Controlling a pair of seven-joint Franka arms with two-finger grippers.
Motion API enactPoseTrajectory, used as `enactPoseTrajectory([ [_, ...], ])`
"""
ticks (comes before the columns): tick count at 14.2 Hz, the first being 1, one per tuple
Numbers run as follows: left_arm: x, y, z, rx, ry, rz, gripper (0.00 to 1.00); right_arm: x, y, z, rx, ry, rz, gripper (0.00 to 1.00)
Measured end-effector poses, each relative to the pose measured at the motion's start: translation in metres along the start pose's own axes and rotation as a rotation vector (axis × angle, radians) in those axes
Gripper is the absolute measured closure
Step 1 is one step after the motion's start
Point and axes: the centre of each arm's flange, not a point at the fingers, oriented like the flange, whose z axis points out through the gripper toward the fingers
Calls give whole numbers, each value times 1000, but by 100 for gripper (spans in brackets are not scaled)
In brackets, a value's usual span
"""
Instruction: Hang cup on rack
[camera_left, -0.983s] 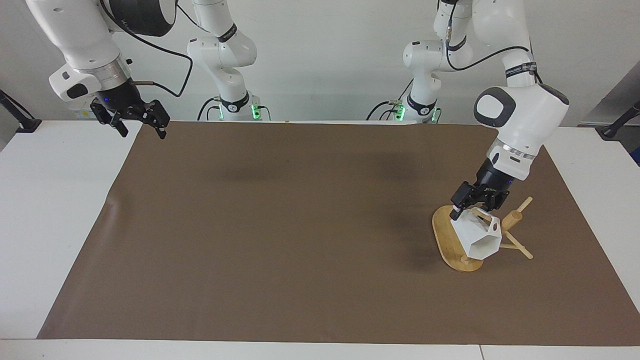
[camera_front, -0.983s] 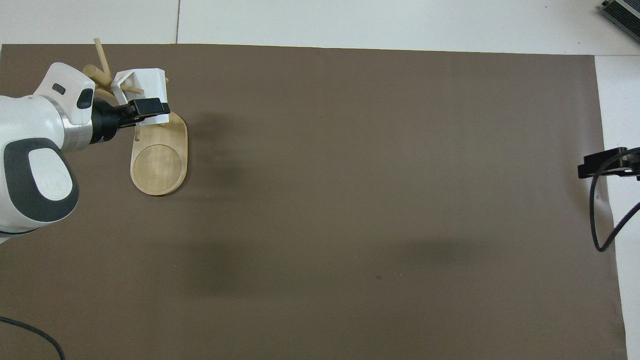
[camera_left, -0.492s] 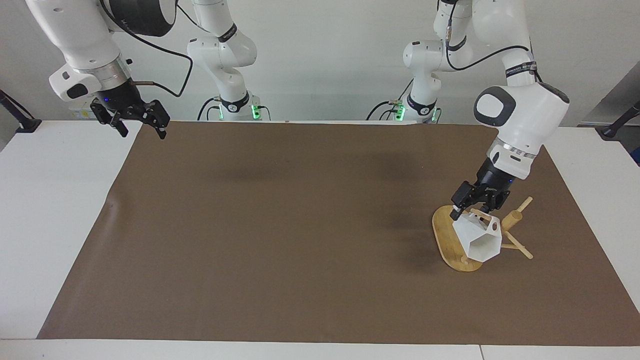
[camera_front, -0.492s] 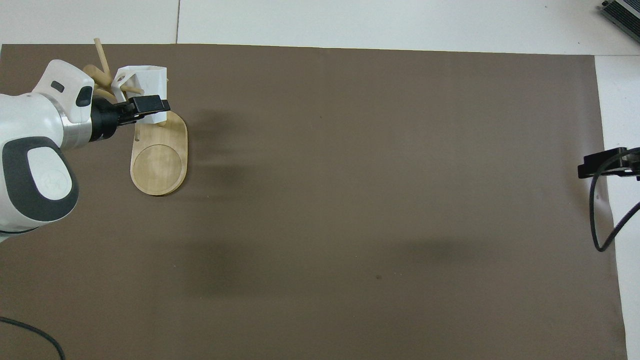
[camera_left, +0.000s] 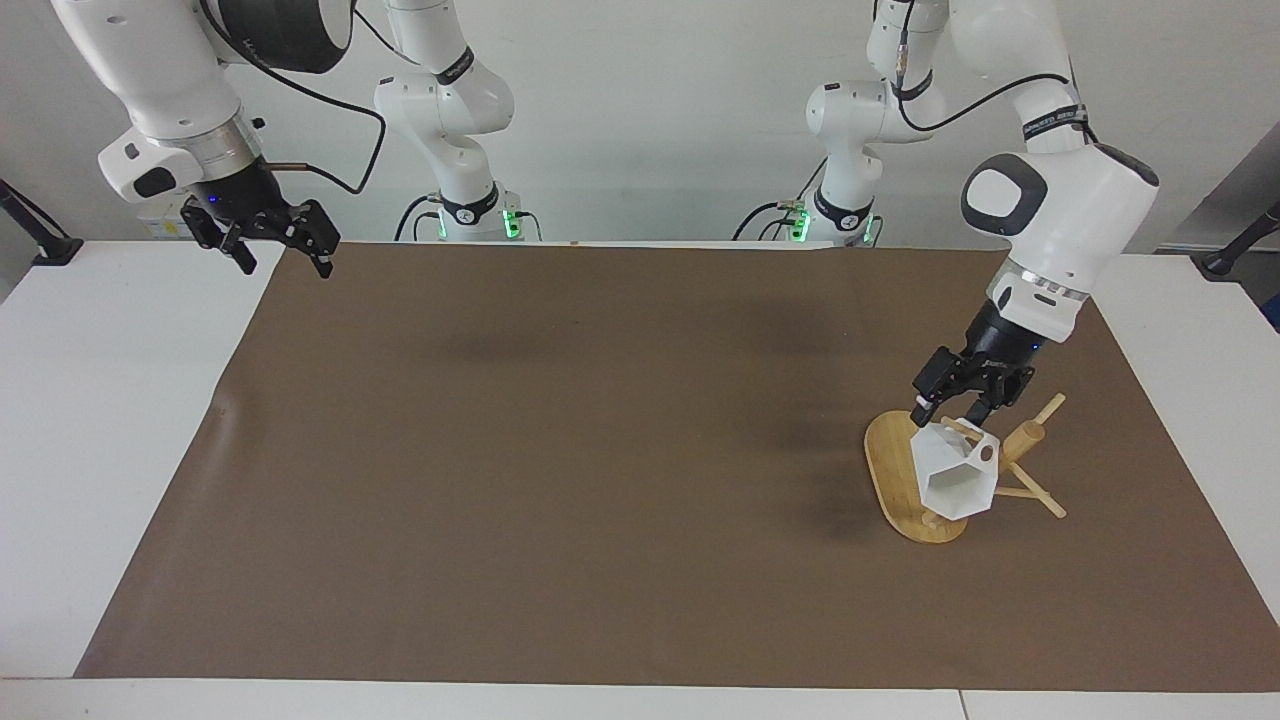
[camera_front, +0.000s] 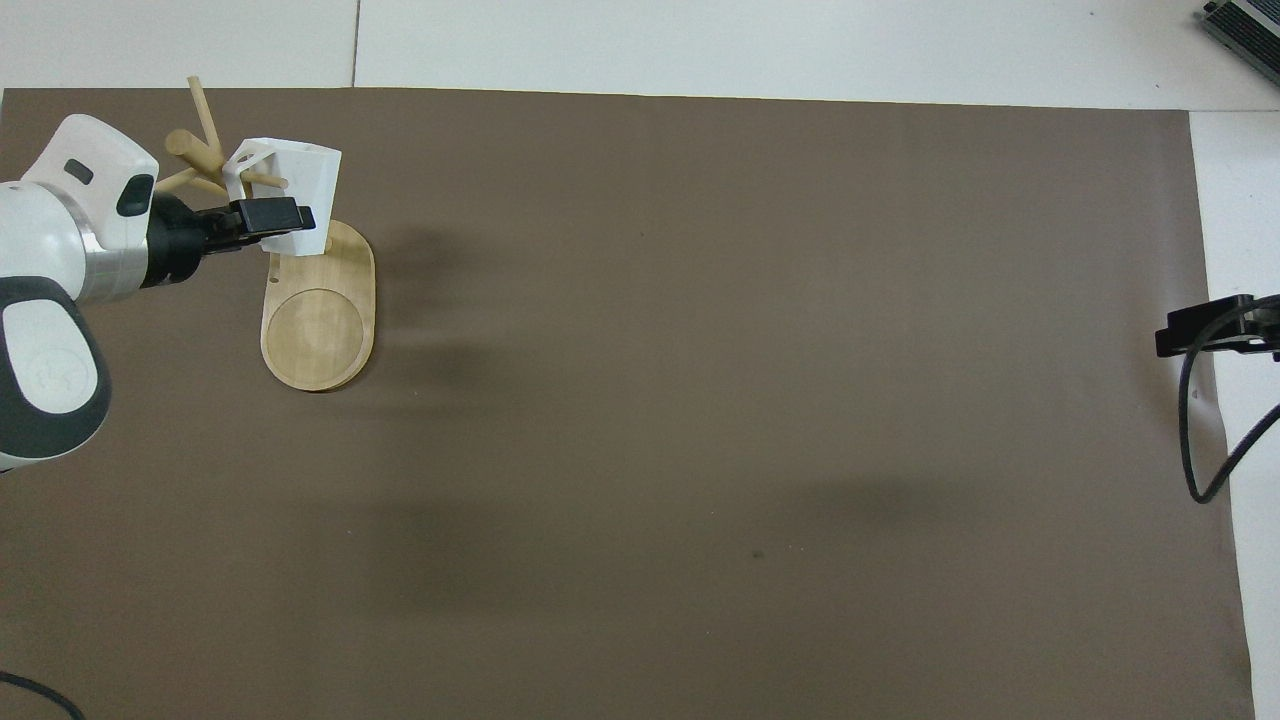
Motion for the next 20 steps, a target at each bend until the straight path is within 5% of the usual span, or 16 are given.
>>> enactPoseTrajectory([
  [9,11,18,-101,279,-123,276,0,0,0,0,0,0,0,0],
  [20,10,24,-188,299,-368,318,0,0,0,0,0,0,0,0],
])
